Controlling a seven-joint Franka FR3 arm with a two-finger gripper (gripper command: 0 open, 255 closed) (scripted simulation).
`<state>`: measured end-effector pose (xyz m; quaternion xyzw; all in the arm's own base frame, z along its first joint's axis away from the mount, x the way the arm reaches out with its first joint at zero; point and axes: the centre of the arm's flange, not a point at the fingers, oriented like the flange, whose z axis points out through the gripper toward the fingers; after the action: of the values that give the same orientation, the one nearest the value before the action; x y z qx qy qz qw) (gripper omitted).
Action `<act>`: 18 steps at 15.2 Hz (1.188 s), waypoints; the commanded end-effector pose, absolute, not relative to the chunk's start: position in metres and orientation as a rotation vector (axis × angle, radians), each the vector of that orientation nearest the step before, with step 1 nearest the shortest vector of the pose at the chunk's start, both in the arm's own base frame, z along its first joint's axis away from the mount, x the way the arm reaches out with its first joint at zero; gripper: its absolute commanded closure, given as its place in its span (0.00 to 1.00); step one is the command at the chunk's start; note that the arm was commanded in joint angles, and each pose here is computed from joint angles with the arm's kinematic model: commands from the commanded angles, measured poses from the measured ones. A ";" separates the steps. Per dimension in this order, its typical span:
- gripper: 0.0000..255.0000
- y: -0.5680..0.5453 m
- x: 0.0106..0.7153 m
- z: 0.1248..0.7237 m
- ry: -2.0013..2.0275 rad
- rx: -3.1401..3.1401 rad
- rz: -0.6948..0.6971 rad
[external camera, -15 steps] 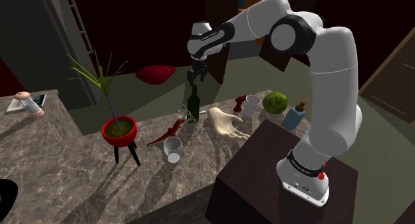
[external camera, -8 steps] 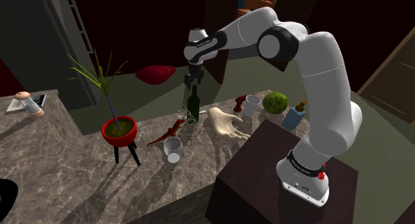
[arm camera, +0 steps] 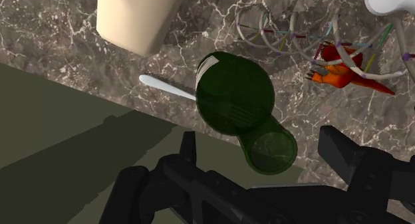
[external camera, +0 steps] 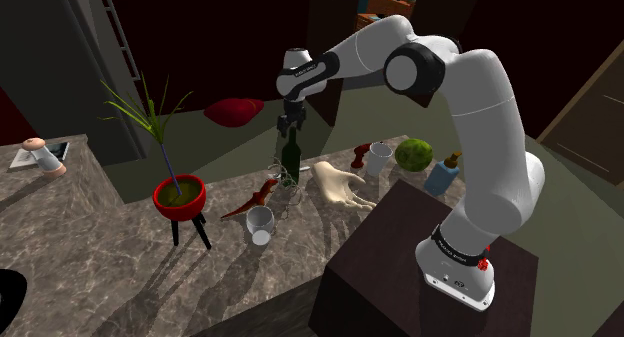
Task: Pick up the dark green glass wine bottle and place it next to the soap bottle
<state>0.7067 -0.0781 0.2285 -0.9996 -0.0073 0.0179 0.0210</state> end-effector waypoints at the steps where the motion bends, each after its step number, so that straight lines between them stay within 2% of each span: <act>1: 0.00 -0.078 0.707 0.228 -0.023 -3.099 0.055; 2: 0.00 -0.078 0.707 0.228 -0.023 -3.099 0.055; 3: 1.00 -0.078 0.707 0.228 -0.023 -3.099 0.055; 12: 1.00 -0.078 0.707 0.228 -0.023 -3.099 0.055; 18: 1.00 -0.078 0.707 0.260 -0.023 -3.099 0.055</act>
<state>0.7060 -0.0777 0.2539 -0.9996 -0.0073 0.0179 0.0211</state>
